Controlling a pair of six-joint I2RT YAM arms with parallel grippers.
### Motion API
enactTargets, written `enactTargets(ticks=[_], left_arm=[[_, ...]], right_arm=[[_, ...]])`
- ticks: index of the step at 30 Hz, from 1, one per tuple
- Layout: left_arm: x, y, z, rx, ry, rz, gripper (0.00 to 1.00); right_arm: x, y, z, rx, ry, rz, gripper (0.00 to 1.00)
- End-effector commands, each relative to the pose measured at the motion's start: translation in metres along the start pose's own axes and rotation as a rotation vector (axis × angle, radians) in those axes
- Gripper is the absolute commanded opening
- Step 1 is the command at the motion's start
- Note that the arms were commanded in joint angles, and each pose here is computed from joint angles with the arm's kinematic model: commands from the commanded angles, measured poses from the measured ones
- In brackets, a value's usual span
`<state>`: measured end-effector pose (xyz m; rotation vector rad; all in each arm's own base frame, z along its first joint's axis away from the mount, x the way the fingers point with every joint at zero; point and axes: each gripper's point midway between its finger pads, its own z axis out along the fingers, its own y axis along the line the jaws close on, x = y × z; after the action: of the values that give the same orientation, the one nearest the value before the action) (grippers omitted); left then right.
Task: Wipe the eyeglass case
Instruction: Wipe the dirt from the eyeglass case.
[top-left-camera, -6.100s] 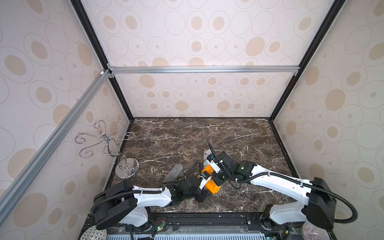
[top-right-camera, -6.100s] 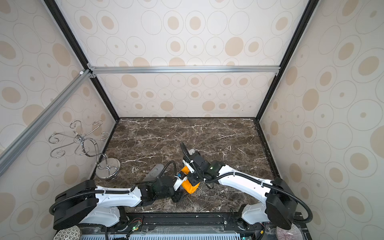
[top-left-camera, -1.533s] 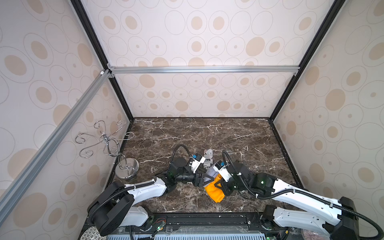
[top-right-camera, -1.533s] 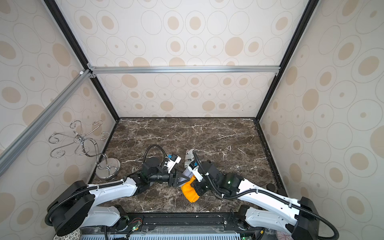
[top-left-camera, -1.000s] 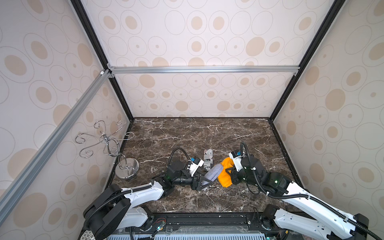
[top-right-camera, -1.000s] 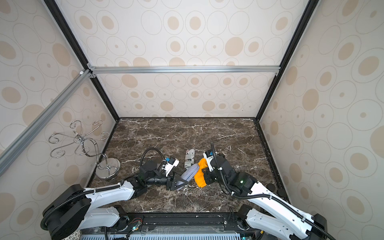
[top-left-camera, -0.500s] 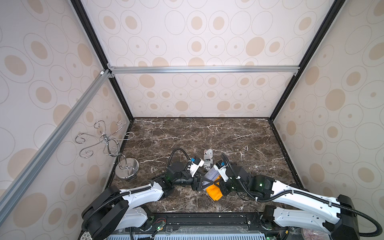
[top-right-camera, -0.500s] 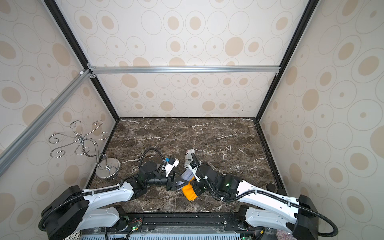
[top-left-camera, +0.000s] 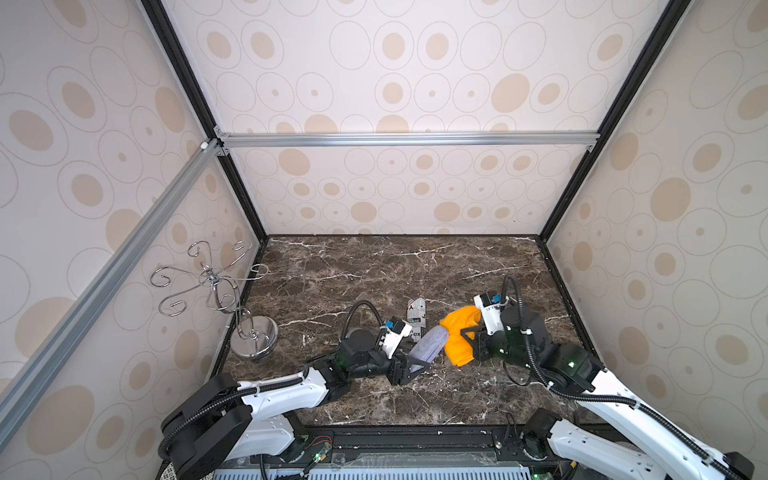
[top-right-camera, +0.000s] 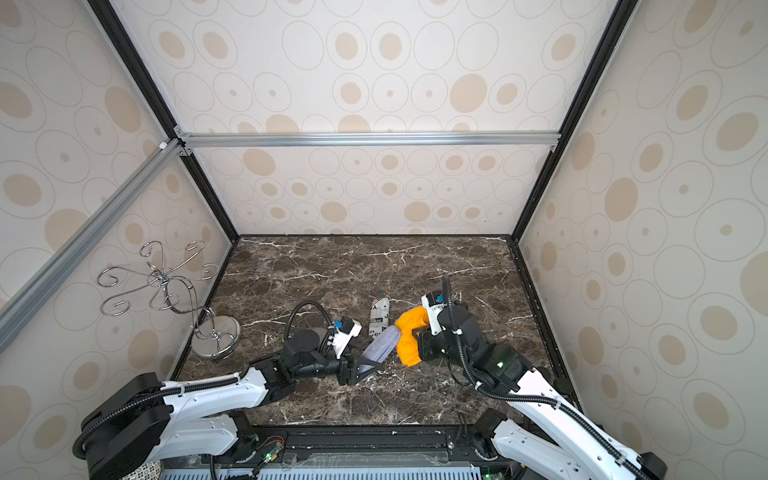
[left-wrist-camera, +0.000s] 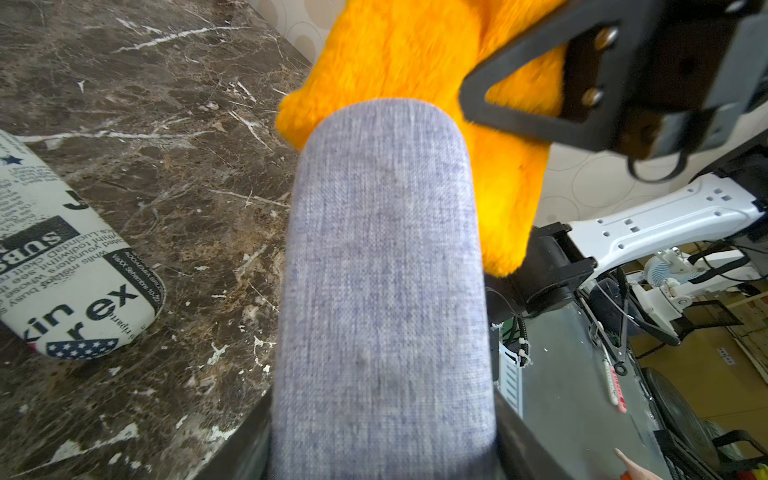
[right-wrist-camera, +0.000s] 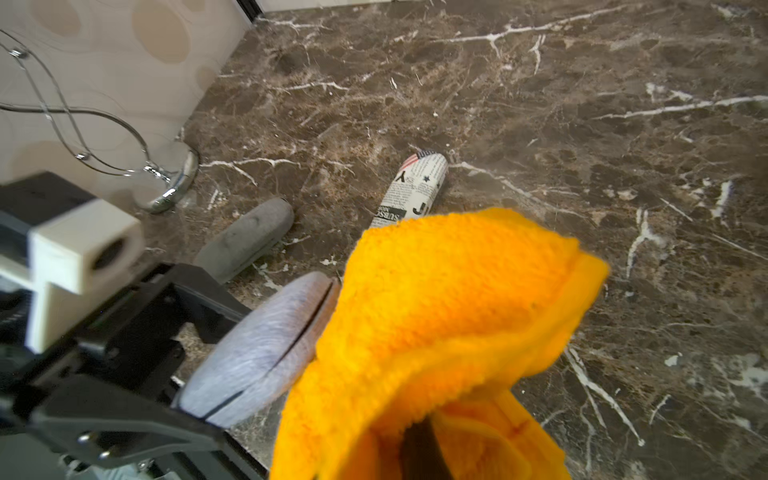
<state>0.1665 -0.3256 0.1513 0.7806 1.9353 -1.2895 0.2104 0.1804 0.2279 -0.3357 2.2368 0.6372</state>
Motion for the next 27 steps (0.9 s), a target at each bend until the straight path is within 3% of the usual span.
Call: enactTargets(ticks=[1, 13, 16, 22, 27], left_arm=[[0.003, 0.003, 0.0, -0.042, 0.012, 0.059, 0.6], [0.004, -0.016, -0.001, 0.032, 0.005, 0.104, 0.57], [0.004, -0.025, -0.002, 0.085, -0.012, 0.11, 0.56], [0.009, -0.019, -0.004, 0.062, -0.012, 0.118, 0.53], [0.013, -0.004, -0.007, -0.011, -0.038, 0.137, 0.5]], right_arm=[[-0.006, 0.038, -0.013, -0.198, 0.018, -0.037, 0.0], [0.018, 0.05, 0.021, -0.282, 0.157, 0.036, 0.0], [0.022, 0.044, 0.034, -0.247, 0.19, 0.048, 0.0], [0.027, 0.016, 0.055, -0.085, 0.214, 0.067, 0.0], [0.03, 0.035, 0.041, -0.22, 0.199, 0.012, 0.0]])
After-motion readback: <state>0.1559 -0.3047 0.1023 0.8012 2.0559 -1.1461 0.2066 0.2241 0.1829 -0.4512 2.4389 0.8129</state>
